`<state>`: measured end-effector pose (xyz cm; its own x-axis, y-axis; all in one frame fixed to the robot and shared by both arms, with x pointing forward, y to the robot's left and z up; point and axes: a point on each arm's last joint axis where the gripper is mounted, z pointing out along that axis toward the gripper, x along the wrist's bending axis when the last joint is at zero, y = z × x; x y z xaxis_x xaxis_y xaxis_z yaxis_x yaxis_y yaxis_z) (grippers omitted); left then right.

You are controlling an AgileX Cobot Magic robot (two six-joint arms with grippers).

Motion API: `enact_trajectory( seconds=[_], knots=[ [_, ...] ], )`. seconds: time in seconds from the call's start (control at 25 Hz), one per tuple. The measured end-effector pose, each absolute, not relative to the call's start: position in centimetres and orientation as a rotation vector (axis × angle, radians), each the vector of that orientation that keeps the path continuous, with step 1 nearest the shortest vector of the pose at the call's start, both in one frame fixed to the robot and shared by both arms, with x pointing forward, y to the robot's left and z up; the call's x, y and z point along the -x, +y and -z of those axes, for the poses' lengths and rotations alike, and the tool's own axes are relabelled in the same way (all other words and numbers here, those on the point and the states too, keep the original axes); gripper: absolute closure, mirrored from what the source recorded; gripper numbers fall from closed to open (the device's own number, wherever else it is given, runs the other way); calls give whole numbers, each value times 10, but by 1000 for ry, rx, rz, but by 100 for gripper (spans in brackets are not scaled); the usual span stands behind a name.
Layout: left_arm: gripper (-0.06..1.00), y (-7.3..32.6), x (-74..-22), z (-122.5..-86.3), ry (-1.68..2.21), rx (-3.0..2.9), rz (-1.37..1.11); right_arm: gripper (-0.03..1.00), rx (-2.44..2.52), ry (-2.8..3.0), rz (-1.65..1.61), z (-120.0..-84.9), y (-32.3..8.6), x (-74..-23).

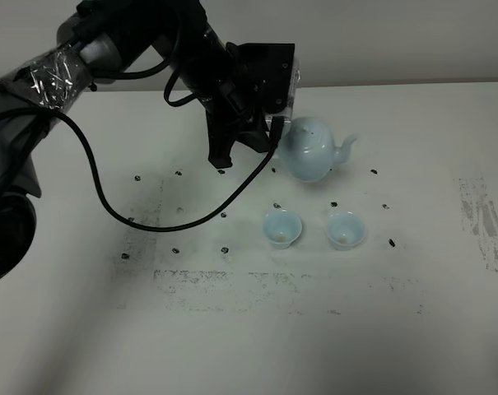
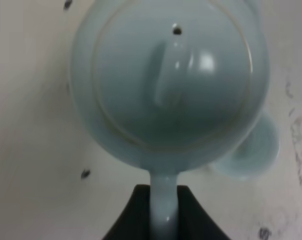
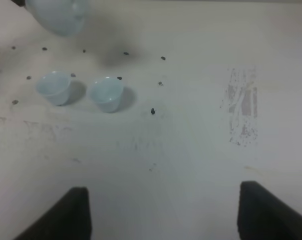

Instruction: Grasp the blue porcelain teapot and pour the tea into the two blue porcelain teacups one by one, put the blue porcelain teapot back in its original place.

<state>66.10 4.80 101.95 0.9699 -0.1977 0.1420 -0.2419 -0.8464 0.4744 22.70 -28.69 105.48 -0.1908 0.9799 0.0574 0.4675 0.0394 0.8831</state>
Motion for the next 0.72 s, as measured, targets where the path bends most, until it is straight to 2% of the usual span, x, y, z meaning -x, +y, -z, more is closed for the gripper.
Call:
enact_trajectory(
  seconds=[0.32,0.72],
  knots=[
    [94,35,-657,-1007,-366,-2594,-79,38,-1468,1721,-1095,-1055,-287,-227],
    [94,42,-660,-1003,-412,-2690,-127,38,-1468,1721,-1095,-1055,-287,-227]
  ],
)
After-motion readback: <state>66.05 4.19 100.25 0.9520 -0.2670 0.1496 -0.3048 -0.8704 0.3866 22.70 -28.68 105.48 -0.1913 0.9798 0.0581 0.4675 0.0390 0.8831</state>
